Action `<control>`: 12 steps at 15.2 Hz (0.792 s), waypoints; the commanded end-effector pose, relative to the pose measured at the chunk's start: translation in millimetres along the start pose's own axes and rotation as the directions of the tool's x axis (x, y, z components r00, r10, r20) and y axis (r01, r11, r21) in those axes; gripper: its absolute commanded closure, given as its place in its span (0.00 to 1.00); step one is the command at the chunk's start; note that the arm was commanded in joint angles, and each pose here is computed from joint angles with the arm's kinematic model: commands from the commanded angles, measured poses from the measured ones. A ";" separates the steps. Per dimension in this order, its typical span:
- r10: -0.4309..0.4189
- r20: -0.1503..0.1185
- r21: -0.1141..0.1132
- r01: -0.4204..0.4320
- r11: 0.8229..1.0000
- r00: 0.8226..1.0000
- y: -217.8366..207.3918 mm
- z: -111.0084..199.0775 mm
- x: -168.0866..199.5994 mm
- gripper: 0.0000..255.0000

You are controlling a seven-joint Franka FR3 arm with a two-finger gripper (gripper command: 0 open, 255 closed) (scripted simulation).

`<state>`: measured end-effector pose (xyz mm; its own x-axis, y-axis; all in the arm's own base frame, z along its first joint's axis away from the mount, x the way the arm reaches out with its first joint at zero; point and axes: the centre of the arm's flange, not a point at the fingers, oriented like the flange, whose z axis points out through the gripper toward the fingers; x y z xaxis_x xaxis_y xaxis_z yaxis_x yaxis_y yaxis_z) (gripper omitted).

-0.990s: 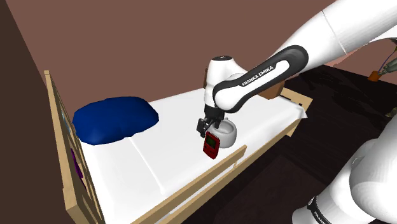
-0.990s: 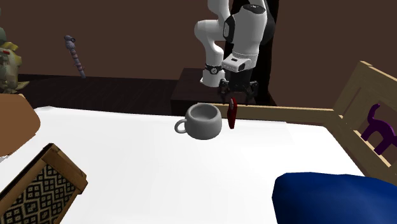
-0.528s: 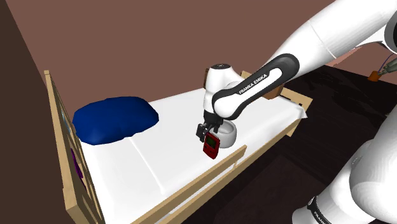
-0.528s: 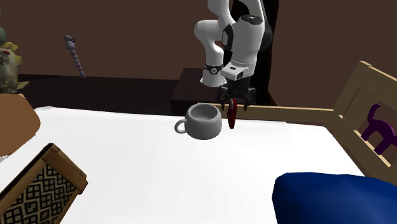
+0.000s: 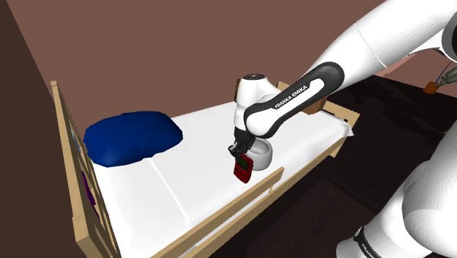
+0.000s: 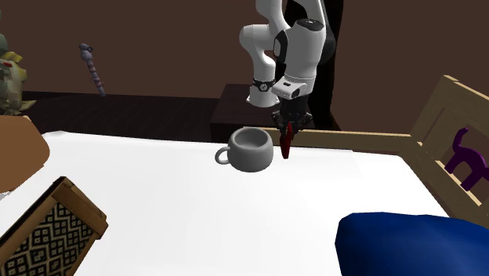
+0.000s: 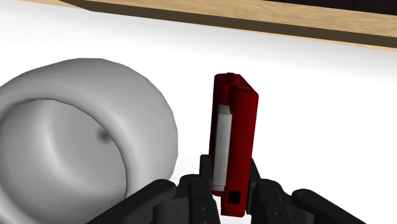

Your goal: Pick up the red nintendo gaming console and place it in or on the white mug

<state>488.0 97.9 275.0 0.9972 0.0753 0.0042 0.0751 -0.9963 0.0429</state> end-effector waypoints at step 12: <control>0.000 0.000 0.000 0.000 1.000 1.000 1.1 -26.2 0.1 1.00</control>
<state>488.0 99.2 296.4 0.9972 0.0753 0.0041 0.0751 -0.9963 0.0430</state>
